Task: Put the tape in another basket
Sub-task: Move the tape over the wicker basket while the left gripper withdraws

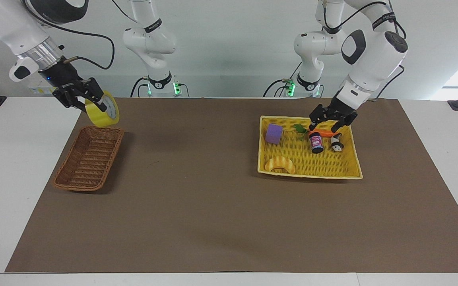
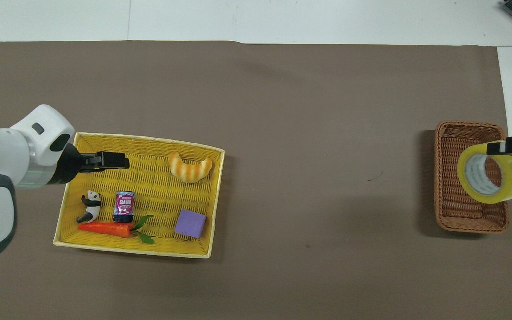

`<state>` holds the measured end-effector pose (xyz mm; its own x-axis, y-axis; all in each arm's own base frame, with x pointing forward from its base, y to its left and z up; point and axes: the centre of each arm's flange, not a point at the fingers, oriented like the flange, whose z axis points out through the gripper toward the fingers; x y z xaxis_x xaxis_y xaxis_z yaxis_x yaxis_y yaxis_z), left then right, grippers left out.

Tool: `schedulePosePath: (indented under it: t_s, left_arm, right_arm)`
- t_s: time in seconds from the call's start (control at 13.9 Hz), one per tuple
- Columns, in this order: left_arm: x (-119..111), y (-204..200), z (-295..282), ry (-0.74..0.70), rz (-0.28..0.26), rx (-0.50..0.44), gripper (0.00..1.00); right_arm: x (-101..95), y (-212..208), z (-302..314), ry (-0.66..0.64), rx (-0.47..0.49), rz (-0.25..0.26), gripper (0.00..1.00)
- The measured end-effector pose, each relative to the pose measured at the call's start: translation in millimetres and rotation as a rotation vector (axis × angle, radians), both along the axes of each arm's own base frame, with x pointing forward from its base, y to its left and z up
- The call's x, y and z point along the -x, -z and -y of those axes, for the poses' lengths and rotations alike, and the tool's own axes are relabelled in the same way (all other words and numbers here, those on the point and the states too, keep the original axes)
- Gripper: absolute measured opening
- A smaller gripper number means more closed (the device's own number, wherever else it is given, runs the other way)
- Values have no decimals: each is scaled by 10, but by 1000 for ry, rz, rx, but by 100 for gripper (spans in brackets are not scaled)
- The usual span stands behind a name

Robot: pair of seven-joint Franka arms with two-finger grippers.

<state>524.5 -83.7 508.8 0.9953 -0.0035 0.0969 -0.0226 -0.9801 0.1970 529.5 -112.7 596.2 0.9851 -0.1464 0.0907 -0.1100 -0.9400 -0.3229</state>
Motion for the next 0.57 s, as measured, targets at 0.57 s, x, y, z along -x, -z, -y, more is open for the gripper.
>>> schedulePosePath:
  t_s: [0.57]
  left_arm:
    - [-104, -928, -497, 49, -104, -182, 100]
  right_arm:
    - [-59, 1134, 1390, 118, -199, -26, 60]
